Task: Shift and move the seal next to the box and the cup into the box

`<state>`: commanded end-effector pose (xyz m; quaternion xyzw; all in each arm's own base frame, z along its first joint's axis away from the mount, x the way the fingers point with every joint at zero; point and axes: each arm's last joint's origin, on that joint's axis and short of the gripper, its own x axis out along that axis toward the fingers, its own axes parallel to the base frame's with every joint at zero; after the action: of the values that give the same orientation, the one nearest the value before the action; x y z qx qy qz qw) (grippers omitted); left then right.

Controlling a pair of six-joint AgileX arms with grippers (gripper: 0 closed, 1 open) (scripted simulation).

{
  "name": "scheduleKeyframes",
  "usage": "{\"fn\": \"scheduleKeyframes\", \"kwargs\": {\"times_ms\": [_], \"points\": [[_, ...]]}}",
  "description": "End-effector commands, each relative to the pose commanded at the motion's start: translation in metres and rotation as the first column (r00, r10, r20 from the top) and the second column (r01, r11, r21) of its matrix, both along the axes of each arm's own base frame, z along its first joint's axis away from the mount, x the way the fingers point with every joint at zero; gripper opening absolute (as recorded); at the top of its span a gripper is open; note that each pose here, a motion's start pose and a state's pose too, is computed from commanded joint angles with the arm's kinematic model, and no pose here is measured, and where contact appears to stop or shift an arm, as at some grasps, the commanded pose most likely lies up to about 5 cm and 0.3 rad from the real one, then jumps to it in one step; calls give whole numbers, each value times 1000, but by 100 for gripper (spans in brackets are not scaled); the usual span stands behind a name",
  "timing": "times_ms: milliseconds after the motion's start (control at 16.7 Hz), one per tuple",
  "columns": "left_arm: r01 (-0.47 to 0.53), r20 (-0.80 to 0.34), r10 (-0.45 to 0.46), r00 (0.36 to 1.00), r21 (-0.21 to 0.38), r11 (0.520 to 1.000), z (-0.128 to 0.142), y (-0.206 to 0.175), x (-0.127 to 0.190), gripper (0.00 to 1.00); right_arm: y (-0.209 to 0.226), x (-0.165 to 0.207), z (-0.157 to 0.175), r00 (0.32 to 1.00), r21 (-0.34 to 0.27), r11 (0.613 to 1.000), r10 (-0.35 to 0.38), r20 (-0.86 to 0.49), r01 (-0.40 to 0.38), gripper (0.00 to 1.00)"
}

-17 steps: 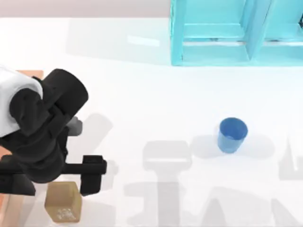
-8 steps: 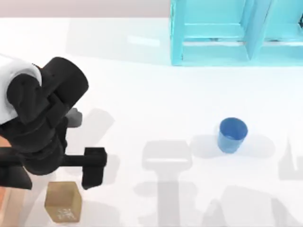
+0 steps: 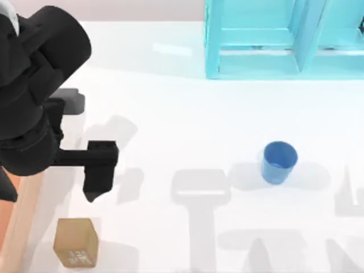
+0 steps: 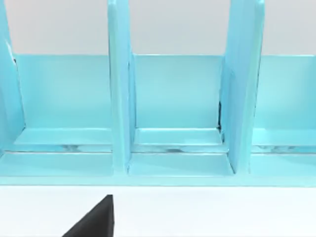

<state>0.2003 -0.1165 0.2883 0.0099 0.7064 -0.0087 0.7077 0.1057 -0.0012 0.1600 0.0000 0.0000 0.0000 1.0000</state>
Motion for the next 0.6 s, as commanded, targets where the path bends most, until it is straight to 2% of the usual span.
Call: {"fn": "scheduleKeyframes", "kwargs": {"times_ms": [360, 600], "points": [[-2, -2, 2, 1000, 3, 1000, 0, -2, 3, 100, 0, 0, 0, 1000, 0, 1000, 0, 0, 0, 100], [-2, 5, 2, 1000, 20, 1000, 6, -32, 25, 100, 0, 0, 0, 1000, 0, 1000, 0, 0, 0, 100]]}}
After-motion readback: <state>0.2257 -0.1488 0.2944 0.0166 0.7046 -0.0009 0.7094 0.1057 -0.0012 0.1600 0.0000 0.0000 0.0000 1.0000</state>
